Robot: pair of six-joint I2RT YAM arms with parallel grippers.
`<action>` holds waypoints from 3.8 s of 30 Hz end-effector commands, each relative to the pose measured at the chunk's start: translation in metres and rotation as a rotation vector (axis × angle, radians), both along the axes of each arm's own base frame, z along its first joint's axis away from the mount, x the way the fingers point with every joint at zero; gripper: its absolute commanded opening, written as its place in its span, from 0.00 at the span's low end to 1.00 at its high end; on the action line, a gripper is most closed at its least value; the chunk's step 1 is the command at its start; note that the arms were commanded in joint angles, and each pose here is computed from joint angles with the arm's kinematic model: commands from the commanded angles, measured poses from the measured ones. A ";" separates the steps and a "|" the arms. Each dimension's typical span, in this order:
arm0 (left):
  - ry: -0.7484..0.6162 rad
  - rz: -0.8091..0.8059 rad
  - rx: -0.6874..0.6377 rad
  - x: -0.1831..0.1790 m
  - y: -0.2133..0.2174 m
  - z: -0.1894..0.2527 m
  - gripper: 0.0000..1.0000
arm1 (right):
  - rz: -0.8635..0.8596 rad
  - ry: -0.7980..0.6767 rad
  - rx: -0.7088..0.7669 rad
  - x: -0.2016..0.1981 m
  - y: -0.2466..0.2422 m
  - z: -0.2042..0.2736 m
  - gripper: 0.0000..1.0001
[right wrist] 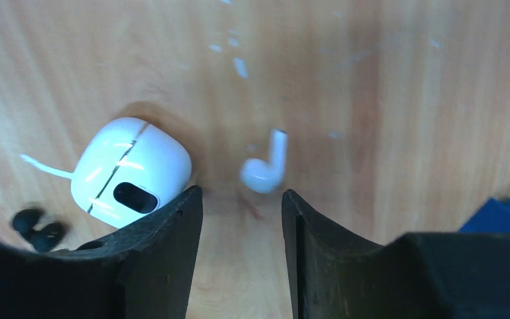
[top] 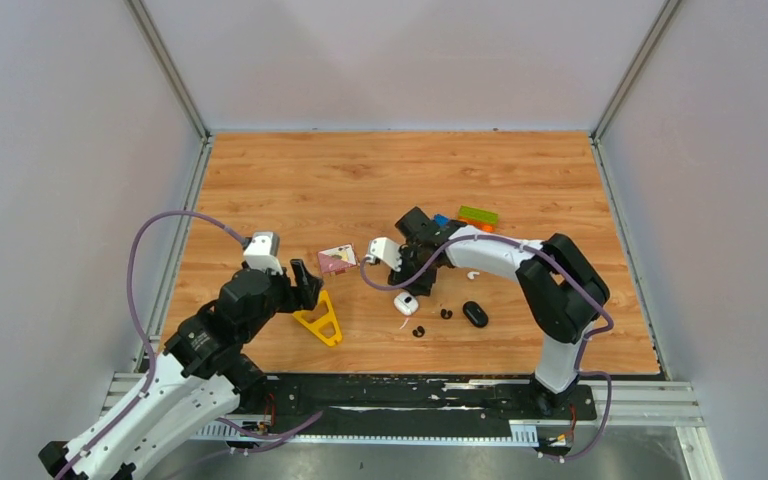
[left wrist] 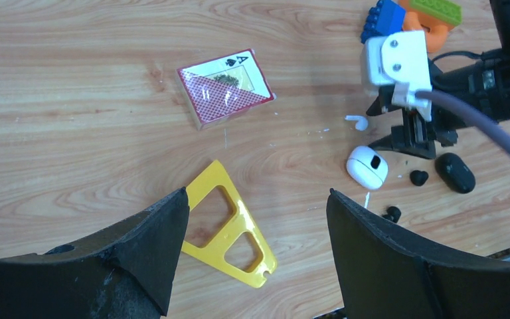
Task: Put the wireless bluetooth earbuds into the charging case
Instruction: Move the charging case to the center of the board, then pick up the charging case at the center of the board.
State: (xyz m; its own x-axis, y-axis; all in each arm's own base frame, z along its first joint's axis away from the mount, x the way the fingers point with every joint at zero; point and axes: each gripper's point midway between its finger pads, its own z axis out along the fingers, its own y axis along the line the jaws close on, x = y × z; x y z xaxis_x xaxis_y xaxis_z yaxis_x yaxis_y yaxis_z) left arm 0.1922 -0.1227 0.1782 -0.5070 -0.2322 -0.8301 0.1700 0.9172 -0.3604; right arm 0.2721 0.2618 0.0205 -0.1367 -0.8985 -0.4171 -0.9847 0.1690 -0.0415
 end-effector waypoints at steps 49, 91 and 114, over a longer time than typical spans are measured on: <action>-0.045 0.021 0.072 0.006 0.011 0.016 0.84 | 0.510 0.196 0.044 -0.131 0.075 -0.005 0.60; 0.110 -0.541 -0.644 0.003 -0.172 0.038 0.75 | 0.207 -0.141 0.368 -0.064 0.018 0.169 0.36; 0.217 -0.608 -0.732 0.000 -0.206 0.027 0.52 | 0.221 -0.124 0.401 -0.071 0.021 0.179 0.37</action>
State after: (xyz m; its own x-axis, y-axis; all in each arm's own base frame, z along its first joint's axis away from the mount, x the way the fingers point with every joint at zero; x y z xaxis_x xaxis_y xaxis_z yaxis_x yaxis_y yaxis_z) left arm 0.1899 -0.3213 0.1825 -0.8493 -0.2777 -0.4489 0.3662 0.3025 -0.8800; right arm 0.2016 0.2752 0.1736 0.0851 -0.7172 -0.6917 -0.9939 -0.0118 -0.1100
